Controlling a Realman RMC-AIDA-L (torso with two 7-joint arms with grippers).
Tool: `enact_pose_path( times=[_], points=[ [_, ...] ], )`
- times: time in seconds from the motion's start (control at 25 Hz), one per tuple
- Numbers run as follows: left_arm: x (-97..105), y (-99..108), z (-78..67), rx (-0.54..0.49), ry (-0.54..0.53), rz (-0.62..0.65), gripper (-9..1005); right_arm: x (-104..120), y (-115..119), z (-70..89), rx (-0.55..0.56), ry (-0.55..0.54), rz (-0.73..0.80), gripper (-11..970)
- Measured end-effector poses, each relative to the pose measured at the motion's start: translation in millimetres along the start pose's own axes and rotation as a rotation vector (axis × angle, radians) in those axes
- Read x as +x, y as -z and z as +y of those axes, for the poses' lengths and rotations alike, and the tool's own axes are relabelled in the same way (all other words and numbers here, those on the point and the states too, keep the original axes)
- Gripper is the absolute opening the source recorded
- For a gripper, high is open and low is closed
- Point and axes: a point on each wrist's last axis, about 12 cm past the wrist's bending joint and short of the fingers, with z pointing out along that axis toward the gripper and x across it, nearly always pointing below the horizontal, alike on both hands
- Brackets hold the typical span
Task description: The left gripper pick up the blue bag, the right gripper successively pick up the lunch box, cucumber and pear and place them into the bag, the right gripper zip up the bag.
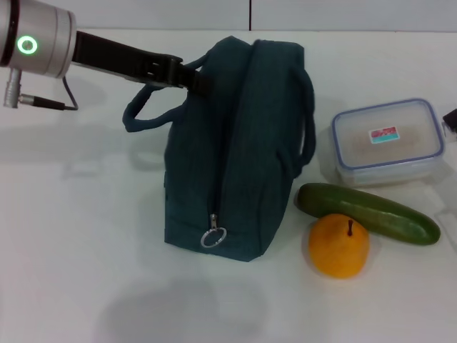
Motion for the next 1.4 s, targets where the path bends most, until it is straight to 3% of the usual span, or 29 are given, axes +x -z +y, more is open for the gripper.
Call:
enact_pose_path(
  times=[0.76,1.4],
  points=[
    [-6,0,-2.2,0.022,0.012,-0.029,54,-10,12,7.7,-0.091,0.001,-0.065,95],
    [-23,6,-7.9,0.047,0.019,-0.089,53,-17,19,10.4,-0.127,0.009,-0.108,95]
  ],
)
